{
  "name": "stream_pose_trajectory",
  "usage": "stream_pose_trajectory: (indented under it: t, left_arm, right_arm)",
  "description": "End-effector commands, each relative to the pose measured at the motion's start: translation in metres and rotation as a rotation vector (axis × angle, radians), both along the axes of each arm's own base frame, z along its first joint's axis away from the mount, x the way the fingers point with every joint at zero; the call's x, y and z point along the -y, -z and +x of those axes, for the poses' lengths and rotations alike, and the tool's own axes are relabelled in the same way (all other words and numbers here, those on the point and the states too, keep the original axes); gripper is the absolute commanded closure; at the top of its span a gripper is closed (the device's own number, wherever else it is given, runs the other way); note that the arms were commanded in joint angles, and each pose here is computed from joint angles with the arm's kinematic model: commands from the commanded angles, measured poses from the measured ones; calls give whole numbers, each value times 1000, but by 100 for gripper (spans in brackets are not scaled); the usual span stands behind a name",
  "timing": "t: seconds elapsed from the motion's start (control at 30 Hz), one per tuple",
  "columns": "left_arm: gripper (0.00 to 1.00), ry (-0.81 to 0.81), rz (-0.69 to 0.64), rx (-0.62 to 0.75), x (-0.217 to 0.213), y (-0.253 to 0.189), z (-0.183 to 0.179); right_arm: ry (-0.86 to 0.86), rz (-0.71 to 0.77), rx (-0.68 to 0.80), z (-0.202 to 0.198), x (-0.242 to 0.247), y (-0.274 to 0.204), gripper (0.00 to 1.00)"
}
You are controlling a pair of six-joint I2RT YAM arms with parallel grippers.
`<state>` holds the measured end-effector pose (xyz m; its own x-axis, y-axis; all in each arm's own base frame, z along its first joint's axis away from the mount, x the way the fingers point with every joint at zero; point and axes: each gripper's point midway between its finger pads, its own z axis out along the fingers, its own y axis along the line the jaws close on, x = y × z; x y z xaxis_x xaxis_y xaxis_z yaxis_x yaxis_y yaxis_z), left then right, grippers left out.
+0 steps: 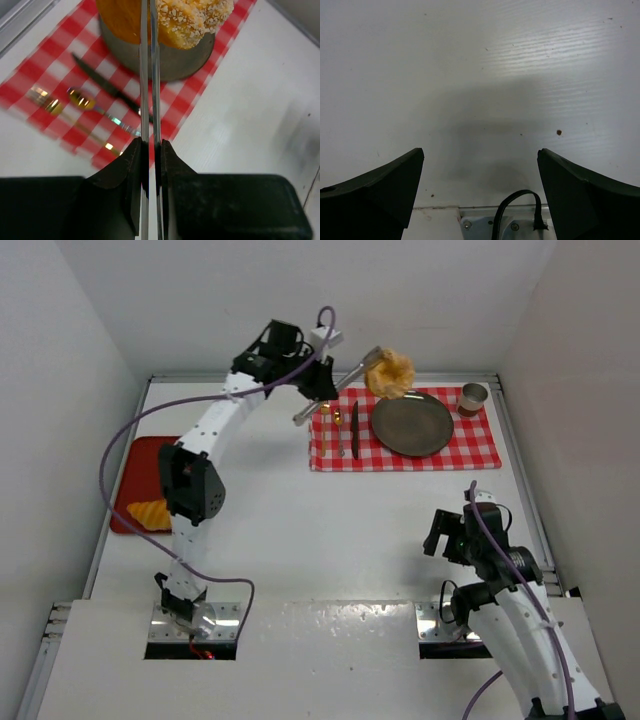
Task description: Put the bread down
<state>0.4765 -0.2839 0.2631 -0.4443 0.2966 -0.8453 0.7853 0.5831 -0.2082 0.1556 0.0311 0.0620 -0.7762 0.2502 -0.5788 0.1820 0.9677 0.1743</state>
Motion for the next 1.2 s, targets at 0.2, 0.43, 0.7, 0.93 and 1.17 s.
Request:
stream_pose_trajectory:
  t: [0.2,0.43,0.7,0.93,1.17]
  left_arm:
    - [100,-25,-211,33,93,30,53]
    - [100,-30,-213,-56,112,79,56]
    - [96,-24,-225,-115,121,98,51]
    - [100,6,-251,-196,143,112,34]
    - [62,-17,-224,-187,139,122,38]
  right_arm:
    - [57,-50,23,-9,15,-24,5]
    - [34,-92,-4,-9,19,-28,5]
    - [23,-103,1,-7,20,-26,5]
    - [12,-109,5,-6,20,-30,5]
    - [21,-103,4,-10,20,-29,4]
